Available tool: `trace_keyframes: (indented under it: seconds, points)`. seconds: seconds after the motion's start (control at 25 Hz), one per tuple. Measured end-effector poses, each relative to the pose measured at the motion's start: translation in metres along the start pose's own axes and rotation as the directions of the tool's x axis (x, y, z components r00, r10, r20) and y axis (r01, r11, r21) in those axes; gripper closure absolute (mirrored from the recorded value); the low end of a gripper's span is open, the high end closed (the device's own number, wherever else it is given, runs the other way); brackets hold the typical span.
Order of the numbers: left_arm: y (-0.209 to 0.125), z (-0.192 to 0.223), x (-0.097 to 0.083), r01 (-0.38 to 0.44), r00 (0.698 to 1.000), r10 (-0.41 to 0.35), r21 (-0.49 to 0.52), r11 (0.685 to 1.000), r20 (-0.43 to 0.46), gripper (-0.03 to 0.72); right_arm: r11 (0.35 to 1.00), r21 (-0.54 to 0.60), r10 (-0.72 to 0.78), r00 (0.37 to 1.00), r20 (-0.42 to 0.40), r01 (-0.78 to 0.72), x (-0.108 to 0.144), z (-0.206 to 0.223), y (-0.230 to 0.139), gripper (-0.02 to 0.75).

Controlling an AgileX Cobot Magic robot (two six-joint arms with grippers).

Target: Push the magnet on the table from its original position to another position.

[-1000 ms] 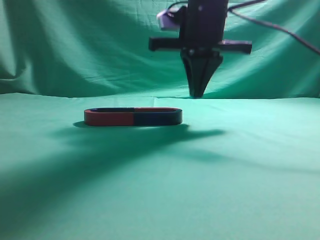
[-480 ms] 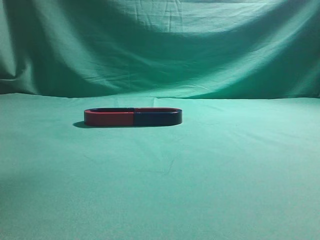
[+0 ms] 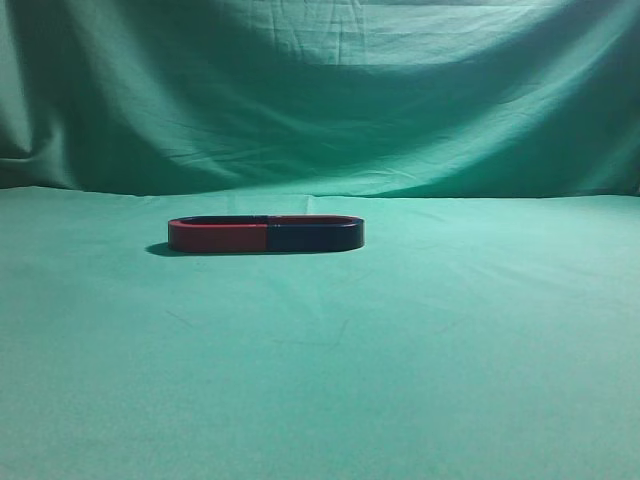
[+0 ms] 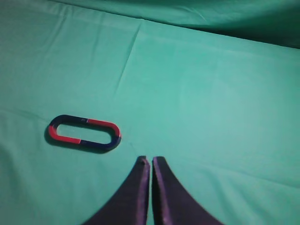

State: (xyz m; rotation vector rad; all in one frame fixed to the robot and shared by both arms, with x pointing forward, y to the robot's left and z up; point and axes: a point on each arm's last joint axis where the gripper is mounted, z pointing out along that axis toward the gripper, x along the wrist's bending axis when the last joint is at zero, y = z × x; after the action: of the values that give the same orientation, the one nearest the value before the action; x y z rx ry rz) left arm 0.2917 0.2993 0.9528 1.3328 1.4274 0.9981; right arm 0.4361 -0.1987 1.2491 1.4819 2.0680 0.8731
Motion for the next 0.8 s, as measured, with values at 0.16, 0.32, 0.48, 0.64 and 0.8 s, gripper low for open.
trace_keyframes:
  seconds: [0.16, 0.32, 0.48, 0.64, 0.8]
  points:
    - [0.0, 0.0, 0.0, 0.0, 1.0, 0.0, 0.0, 1.0, 0.0, 0.316, 0.999, -0.041, 0.003, 1.0, -0.007, -0.004, -0.009, -0.027, -0.037, 0.738]
    - [0.0, 0.0, 0.0, 0.0, 1.0, 0.0, 0.0, 1.0, 0.0, 0.316, 0.988, -0.154, -0.008, 1.0, -0.029, 0.003, -0.015, -0.038, -0.077, 0.738]
    - [0.0, 0.0, 0.0, 0.0, 1.0, 0.0, 0.0, 1.0, 0.0, 0.316, 0.962, -0.272, -0.024, 0.999, -0.049, 0.009, -0.02, -0.04, -0.117, 0.738]
    - [0.0, 0.0, 0.0, 0.0, 1.0, 0.0, 0.0, 1.0, 0.0, 0.316, 0.93, -0.368, -0.031, 0.997, -0.065, 0.005, -0.025, -0.043, -0.155, 0.738]
    - [0.0, 0.0, 0.0, 0.0, 1.0, 0.0, 0.0, 1.0, 0.0, 0.316, 0.914, -0.405, -0.024, 0.997, -0.07, -0.007, -0.031, -0.046, -0.191, 0.738]
